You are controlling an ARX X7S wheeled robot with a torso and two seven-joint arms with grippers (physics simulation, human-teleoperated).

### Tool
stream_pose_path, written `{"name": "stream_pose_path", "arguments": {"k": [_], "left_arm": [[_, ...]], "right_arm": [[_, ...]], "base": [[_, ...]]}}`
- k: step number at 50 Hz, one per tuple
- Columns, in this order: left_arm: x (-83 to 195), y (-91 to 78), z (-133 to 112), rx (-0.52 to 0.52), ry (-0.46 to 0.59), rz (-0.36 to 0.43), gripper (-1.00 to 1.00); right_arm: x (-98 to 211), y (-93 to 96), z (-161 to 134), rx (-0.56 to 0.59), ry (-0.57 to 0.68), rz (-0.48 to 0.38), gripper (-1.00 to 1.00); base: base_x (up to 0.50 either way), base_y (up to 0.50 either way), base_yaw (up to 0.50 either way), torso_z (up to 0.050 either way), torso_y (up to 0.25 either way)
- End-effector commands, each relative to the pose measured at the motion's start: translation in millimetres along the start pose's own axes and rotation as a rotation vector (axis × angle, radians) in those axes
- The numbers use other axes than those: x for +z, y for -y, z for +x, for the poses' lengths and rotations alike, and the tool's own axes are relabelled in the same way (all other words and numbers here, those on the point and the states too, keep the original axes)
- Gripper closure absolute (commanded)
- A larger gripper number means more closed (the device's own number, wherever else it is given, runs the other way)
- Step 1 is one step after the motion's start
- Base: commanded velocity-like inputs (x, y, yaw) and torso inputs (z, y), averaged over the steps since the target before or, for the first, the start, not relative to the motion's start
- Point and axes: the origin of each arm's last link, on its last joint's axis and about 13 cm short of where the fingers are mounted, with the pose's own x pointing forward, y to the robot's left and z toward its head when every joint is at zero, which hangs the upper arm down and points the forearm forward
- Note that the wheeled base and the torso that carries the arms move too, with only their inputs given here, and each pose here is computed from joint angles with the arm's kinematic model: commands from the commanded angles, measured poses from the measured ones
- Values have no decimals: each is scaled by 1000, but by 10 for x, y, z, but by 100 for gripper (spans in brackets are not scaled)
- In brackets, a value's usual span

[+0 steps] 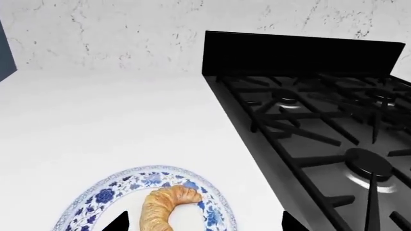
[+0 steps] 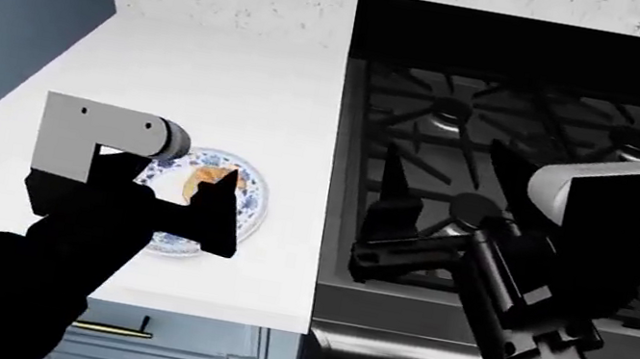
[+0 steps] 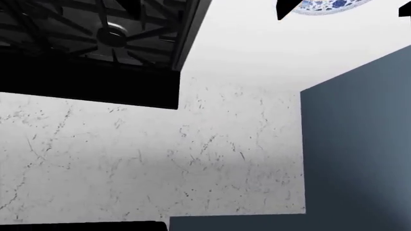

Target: Pick the croissant and place it on the pan. Then turn on the stove to warm the croissant.

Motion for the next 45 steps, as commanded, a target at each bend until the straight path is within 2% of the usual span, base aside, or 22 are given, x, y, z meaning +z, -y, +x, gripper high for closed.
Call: {"name": "stream_pose_path", "arguments": {"k": [1, 7, 13, 24, 34, 45], "left_arm": [[4, -34, -7, 1, 0, -11, -100], [34, -69, 11, 2, -37, -14, -100], [226, -153, 131, 26, -53, 2, -100], [466, -247, 460, 43, -238, -45, -100], [389, -262, 646, 67, -384, -71, -100], [453, -244, 773, 57, -425, -33, -100]], "right_arm": [[63, -22, -16, 0, 11, -13, -100], [46, -36, -19, 11, 8, -18, -100], [11, -49, -30, 29, 26, -14, -100], [-27, -14, -29, 47, 42, 14, -100], [-22, 2, -37, 54, 50, 36, -100], [-47, 7, -3, 56, 47, 44, -100]], "base": [[0, 0, 0, 0, 0], [0, 0, 0, 0, 0], [0, 0, 0, 0, 0], [0, 0, 0, 0, 0], [0, 0, 0, 0, 0], [0, 0, 0, 0, 0]]}}
